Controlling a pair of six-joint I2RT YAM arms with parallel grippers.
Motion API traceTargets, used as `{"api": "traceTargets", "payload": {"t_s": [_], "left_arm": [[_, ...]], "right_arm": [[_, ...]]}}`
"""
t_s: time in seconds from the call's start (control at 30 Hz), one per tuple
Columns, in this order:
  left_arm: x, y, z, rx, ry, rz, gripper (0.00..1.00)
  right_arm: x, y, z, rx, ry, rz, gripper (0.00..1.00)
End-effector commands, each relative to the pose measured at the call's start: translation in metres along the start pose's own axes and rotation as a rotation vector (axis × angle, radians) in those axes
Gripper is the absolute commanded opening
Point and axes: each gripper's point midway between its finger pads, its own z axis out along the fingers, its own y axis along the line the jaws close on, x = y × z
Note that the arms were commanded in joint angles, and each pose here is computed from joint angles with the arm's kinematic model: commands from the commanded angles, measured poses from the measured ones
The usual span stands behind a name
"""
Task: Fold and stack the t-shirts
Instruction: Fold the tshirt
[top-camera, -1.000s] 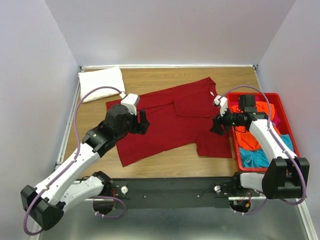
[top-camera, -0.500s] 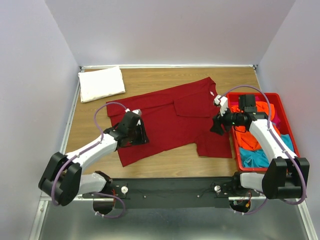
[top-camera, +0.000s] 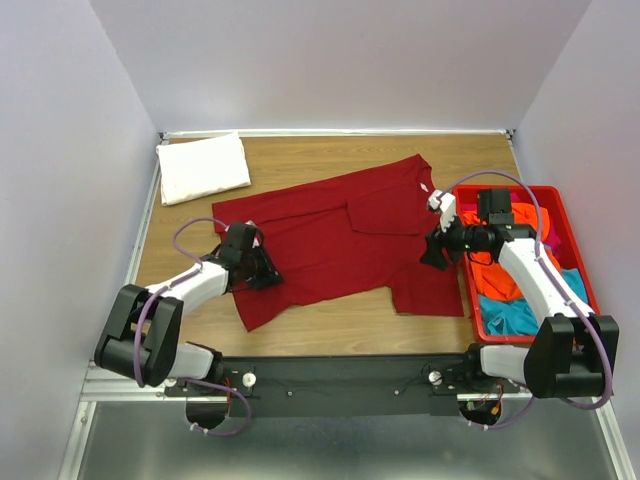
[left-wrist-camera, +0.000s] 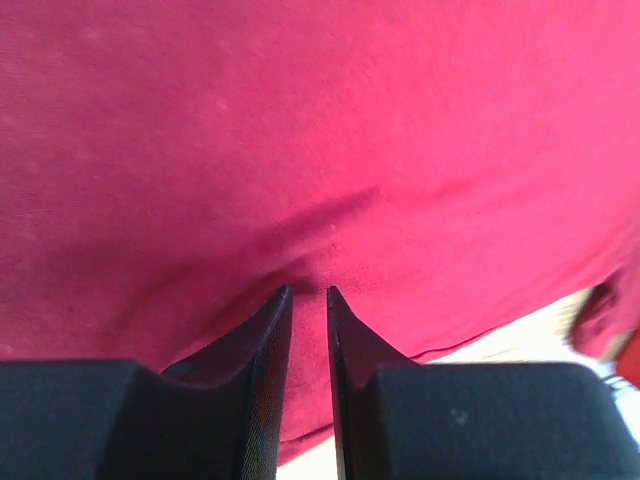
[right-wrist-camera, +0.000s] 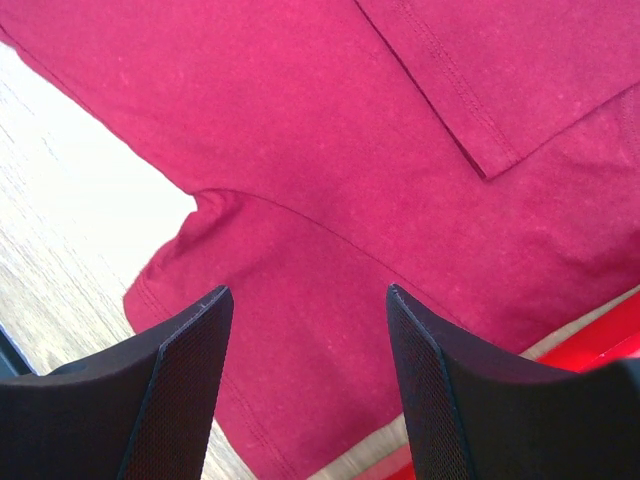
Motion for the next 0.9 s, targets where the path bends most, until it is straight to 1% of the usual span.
{"api": "traceTargets", "payload": {"t_s": [0.0,0.2,0.33,0.5,0.57,0.63,0.67,0.7,0.73,0.77,0.8,0.83,0.87], "left_arm": [[0.005,0.031,0.002,-0.065,0.031,-0.073,0.29],[-0.013,0.043,-0.007,-0.07,0.001,-0.156,0.29],[-0.044,0.06,-0.022,-0.105,-0.084,-0.209,0.29],[-0.072,0.086,-0.043,-0.153,-0.157,-0.236,0.29],[-0.079,0.087,-0.048,-0.141,-0.161,-0.226,0.29],[-0.087,0.076,-0.053,-0.098,-0.164,-0.164,0.29],[-0.085,0.066,-0.056,-0.046,-0.142,-0.142,0.29],[-0.088,0.06,-0.06,-0.021,-0.142,-0.077,0.3],[-0.101,0.045,-0.071,0.029,-0.174,-0.025,0.32],[-0.106,0.041,-0.077,0.034,-0.192,0.004,0.33],[-0.109,0.037,-0.083,0.038,-0.205,0.024,0.35],[-0.115,0.029,-0.092,0.06,-0.241,0.066,0.39],[-0.117,0.027,-0.096,0.064,-0.259,0.062,0.43]], "right_arm": [[-0.004,-0.002,-0.004,0.022,-0.016,-0.001,0.7],[-0.006,-0.002,-0.005,0.025,-0.021,-0.004,0.7],[-0.006,-0.002,-0.006,0.027,-0.023,-0.004,0.7],[-0.006,-0.002,-0.005,0.024,-0.022,-0.002,0.7],[-0.006,-0.001,-0.005,0.021,-0.023,-0.001,0.7],[-0.005,0.0,-0.003,0.006,-0.024,-0.006,0.7],[-0.003,0.008,0.0,-0.036,-0.036,-0.002,0.7],[-0.001,0.013,0.002,-0.062,-0.041,-0.022,0.7],[0.0,0.017,0.003,-0.089,-0.046,-0.035,0.7],[0.001,0.027,0.003,-0.141,-0.059,-0.034,0.7],[0.004,0.031,0.006,-0.176,-0.062,-0.066,0.7],[0.004,0.035,0.006,-0.204,-0.069,-0.081,0.7],[0.004,0.043,0.009,-0.245,-0.069,-0.097,0.7]]}}
